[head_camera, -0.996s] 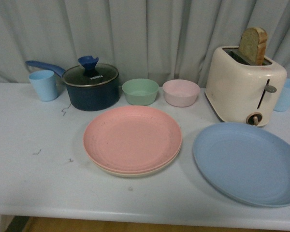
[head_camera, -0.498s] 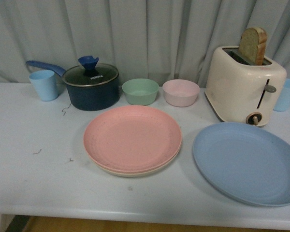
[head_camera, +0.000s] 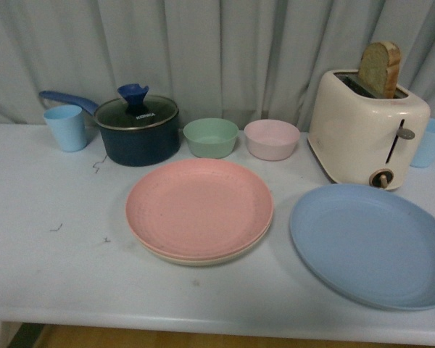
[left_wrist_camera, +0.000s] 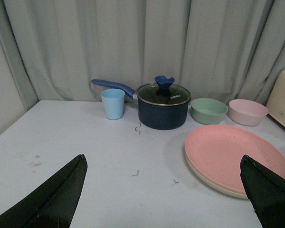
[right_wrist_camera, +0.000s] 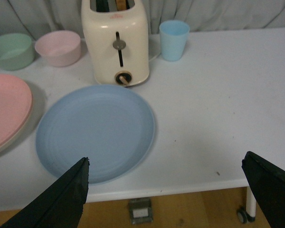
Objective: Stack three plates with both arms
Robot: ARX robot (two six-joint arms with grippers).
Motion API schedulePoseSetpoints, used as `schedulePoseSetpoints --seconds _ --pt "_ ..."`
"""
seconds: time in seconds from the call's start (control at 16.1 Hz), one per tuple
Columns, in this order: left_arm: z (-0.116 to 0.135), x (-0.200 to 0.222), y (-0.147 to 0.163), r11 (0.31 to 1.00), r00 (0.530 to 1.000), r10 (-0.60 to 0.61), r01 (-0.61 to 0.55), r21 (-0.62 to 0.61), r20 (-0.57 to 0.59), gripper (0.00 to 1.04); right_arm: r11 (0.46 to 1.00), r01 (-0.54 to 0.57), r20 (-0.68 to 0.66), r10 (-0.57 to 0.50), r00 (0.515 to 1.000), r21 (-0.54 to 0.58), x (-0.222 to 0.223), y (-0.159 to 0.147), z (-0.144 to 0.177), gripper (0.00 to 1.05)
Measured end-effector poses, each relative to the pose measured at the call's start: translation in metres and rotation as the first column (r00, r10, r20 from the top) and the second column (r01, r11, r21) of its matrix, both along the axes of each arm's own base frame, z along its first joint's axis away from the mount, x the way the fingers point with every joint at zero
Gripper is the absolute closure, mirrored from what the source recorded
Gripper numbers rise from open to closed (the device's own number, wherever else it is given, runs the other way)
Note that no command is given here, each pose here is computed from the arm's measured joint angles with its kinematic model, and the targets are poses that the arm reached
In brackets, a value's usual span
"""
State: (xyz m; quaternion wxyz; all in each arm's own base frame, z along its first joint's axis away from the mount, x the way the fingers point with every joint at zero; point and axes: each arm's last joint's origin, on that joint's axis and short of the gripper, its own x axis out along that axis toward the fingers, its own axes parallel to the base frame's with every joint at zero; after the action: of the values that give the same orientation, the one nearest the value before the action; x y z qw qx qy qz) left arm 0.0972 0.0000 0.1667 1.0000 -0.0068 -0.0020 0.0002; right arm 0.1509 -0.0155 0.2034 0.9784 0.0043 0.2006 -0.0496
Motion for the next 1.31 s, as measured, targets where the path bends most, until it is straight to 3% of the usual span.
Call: schedulePoseSetpoints --seconds 0.37,0.5,0.93,1.31 --pt "0.0 0.0 0.0 1.0 1.0 0.0 0.0 0.0 0.0 0.07 0.994 -0.005 -0.279 0.035 0.96 0.108 0.102 -0.023 -0.021 0.06" --pt "0.0 0.0 0.0 1.0 1.0 0.0 0.0 0.0 0.0 0.07 0.993 0.022 -0.396 0.027 0.918 0.12 0.134 -0.029 -0.044 0.06" --pt "0.0 0.0 0.0 1.0 1.0 0.0 0.0 0.0 0.0 0.07 0.998 0.045 -0.537 -0.014 0.844 0.045 0.2 -0.035 -0.09 0.06" --pt "0.0 0.0 0.0 1.0 1.0 0.0 0.0 0.0 0.0 0.07 0.999 0.029 -0.57 -0.004 0.822 0.035 0.22 -0.028 -0.105 0.06"
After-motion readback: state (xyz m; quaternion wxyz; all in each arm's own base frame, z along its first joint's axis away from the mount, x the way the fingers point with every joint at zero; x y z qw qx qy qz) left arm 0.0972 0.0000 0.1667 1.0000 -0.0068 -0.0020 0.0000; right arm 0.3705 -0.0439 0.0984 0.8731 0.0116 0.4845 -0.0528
